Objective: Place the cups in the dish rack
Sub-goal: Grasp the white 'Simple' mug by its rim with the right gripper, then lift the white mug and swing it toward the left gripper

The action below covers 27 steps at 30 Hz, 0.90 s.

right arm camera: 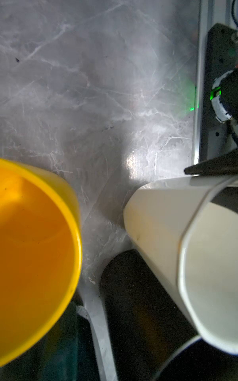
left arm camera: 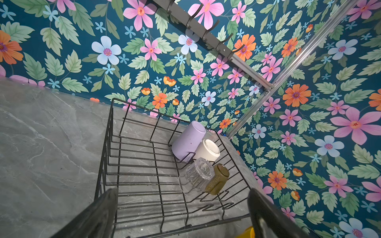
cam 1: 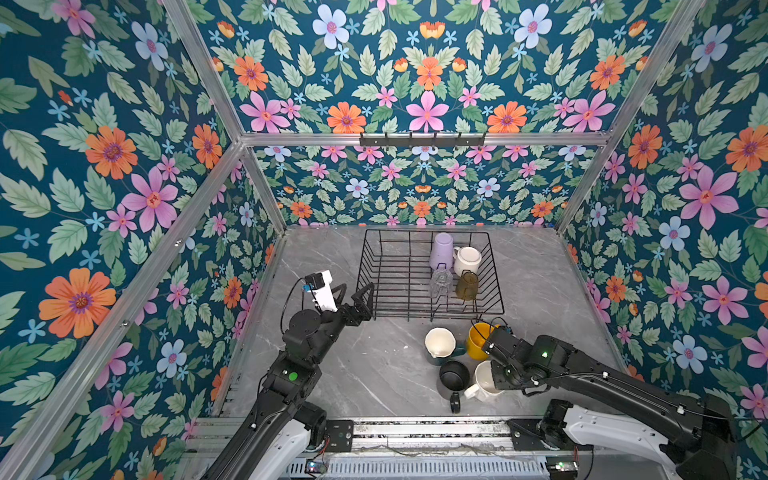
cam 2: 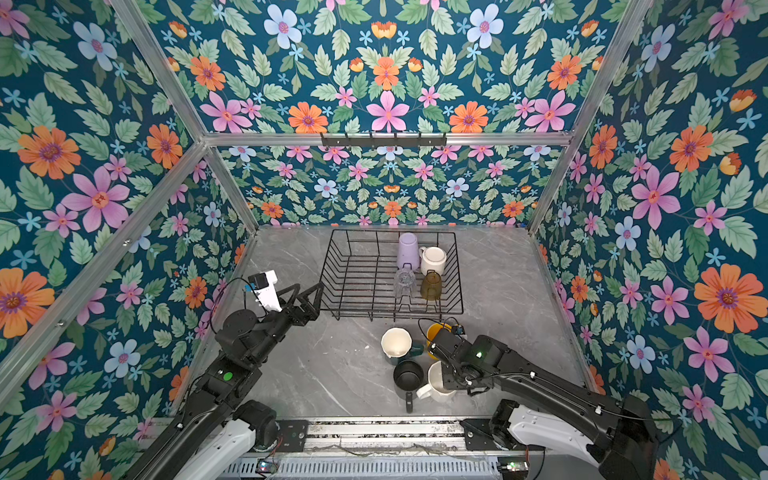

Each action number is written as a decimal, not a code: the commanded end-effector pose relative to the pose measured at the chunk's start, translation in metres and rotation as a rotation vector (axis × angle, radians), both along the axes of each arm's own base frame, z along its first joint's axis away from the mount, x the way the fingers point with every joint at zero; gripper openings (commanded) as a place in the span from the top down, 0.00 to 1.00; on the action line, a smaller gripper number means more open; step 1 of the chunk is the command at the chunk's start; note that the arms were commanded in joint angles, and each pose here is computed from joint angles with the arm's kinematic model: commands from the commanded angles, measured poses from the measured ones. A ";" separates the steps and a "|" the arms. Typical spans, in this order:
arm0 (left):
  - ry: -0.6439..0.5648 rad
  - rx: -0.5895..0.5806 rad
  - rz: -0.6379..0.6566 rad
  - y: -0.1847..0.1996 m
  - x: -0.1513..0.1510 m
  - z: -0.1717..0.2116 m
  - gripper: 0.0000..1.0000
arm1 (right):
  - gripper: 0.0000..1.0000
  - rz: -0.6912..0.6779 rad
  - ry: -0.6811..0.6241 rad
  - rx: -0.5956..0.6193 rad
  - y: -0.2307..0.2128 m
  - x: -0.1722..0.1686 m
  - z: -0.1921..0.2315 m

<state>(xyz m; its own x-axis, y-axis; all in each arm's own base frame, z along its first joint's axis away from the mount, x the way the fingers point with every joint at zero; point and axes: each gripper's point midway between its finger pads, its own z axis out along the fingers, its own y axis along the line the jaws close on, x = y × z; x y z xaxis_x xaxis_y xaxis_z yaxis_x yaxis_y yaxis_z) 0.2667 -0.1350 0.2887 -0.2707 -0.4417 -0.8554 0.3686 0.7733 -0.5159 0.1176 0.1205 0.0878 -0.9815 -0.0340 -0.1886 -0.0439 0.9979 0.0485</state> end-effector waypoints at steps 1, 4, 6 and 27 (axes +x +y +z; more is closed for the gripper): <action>-0.036 -0.015 -0.001 0.000 0.000 0.009 0.00 | 0.97 -0.025 -0.027 -0.044 -0.009 0.004 0.001; -0.039 -0.015 -0.001 0.000 0.000 0.010 0.00 | 1.00 -0.029 -0.029 -0.048 -0.011 0.004 0.003; -0.038 -0.015 -0.002 0.000 0.000 0.009 0.00 | 1.00 -0.032 -0.033 -0.043 -0.011 0.004 0.006; -0.196 -0.064 -0.153 -0.021 -0.017 0.034 0.00 | 1.00 0.018 -0.346 0.479 0.029 0.034 0.137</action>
